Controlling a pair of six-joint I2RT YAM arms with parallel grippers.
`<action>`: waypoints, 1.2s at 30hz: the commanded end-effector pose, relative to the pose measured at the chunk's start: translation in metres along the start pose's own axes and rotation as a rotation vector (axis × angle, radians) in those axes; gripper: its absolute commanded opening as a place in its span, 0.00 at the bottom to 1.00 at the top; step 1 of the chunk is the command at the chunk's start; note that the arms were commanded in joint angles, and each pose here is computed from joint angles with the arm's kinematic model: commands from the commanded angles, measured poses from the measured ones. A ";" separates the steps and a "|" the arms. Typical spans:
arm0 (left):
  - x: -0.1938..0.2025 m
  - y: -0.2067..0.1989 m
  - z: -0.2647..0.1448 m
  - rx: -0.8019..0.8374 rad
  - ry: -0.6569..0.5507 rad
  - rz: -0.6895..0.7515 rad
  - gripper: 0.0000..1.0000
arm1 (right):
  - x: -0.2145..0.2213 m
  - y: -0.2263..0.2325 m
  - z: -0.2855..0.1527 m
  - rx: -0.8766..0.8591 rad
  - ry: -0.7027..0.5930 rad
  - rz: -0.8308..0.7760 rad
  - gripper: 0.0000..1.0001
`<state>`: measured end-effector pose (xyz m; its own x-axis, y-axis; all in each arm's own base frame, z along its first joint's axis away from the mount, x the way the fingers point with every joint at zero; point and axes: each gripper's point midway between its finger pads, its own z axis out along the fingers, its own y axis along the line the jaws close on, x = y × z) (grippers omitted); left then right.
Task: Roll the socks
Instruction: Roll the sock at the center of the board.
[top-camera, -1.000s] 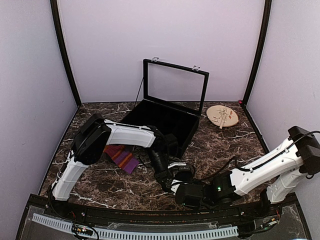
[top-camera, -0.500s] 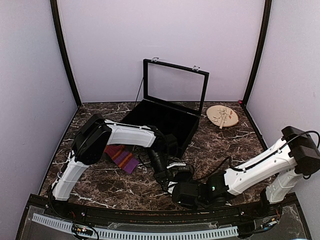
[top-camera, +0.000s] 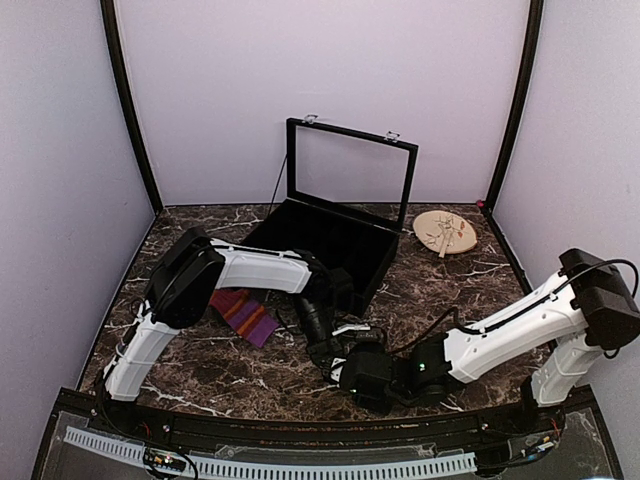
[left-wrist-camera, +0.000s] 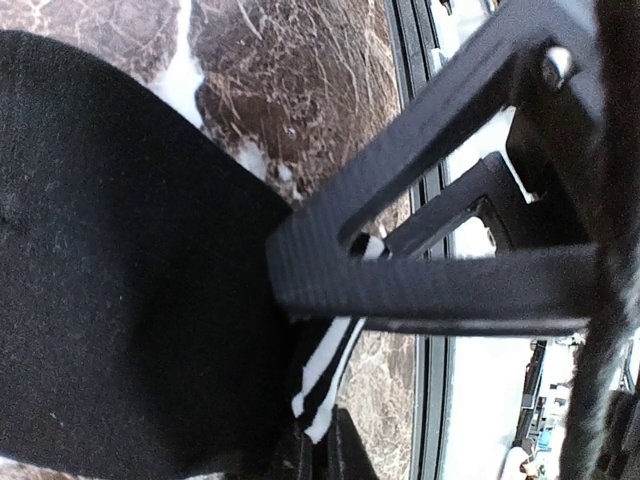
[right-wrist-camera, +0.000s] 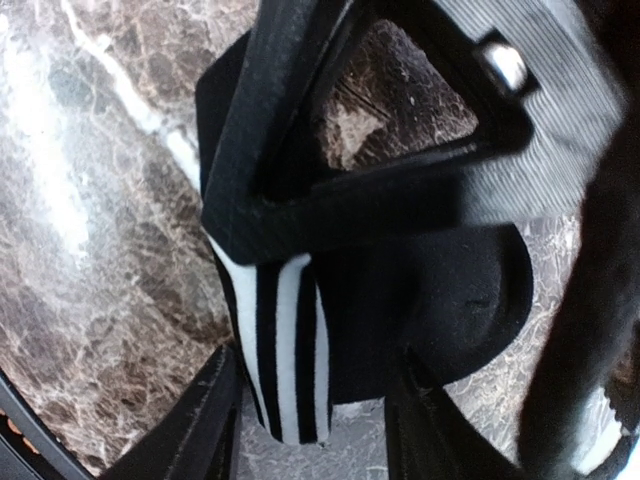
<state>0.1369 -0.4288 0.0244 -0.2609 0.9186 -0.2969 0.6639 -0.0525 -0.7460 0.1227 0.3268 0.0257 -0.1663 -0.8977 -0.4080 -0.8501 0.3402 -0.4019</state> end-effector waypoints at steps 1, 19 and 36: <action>0.007 0.002 0.006 0.015 0.030 0.002 0.00 | 0.008 0.002 0.014 -0.040 0.046 -0.003 0.42; -0.001 0.015 -0.011 -0.066 0.003 -0.049 0.17 | 0.019 0.013 0.018 -0.165 0.122 0.100 0.04; 0.013 0.026 -0.036 -0.118 -0.074 -0.123 0.42 | 0.010 0.003 0.008 -0.177 0.058 0.184 0.02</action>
<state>0.1608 -0.4184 0.0328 -0.3859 0.8817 -0.2713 0.6442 0.0471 -0.7634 0.1253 0.3359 0.0184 -0.3199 -0.8364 -0.4452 -0.8807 0.4357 -0.1858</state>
